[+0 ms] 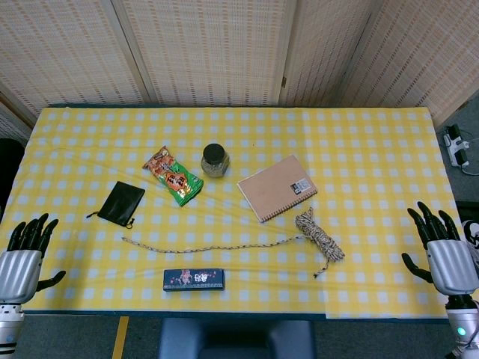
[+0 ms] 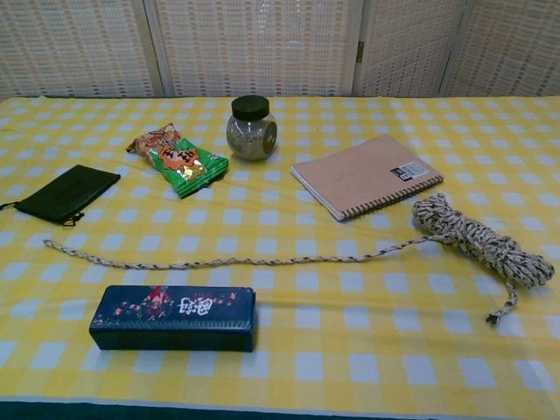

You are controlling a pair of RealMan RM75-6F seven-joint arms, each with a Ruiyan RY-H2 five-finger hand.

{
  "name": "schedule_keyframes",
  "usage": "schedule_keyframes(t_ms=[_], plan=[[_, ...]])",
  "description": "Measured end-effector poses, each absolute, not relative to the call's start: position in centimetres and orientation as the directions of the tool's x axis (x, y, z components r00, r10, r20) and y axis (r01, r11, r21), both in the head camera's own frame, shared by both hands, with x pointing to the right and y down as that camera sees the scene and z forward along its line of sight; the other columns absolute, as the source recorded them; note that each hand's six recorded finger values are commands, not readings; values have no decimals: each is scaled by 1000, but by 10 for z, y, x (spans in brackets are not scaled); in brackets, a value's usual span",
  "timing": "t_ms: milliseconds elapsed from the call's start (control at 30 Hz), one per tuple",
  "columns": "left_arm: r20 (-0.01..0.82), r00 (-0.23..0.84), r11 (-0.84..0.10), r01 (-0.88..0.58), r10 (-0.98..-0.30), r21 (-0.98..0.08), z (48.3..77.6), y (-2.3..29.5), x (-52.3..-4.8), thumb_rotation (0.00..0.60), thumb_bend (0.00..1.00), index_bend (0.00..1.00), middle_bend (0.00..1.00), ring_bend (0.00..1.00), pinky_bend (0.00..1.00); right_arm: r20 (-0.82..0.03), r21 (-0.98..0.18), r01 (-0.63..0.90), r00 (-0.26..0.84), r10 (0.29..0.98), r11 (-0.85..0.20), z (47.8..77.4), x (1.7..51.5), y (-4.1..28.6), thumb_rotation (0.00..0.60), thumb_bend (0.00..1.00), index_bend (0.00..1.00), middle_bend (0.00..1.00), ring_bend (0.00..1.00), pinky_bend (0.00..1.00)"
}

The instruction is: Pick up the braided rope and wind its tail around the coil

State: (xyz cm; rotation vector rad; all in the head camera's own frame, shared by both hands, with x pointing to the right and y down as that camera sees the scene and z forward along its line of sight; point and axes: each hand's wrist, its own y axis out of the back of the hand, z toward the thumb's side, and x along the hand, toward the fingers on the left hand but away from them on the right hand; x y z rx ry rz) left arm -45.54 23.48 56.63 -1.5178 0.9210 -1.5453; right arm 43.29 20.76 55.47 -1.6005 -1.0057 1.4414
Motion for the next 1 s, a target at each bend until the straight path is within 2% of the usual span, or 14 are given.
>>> schedule_keyframes(t_ms=[367, 667, 733, 1000], plan=[[434, -13, -434, 25, -901, -900, 566, 238, -461, 600, 147, 34, 0, 0, 0, -436, -894, 83, 72, 897, -441, 556, 429, 209, 600, 338, 0, 41, 137, 52], [435, -11, -435, 18, -900, -900, 567, 240, -461, 600, 148, 37, 0, 0, 0, -492, -857, 102, 126, 861, -504, 567, 415, 203, 600, 338, 0, 119, 180, 53], [436, -8, -436, 18, -900, -900, 567, 240, -460, 600, 148, 37, 0, 0, 0, -511, -843, 107, 144, 847, -527, 572, 410, 201, 600, 374, 0, 121, 182, 53], [436, 4, -436, 15, -900, -900, 566, 241, -456, 600, 148, 37, 0, 0, 0, -612, -753, 135, 218, 760, -644, 602, 385, 194, 600, 702, 0, 210, 187, 53]])
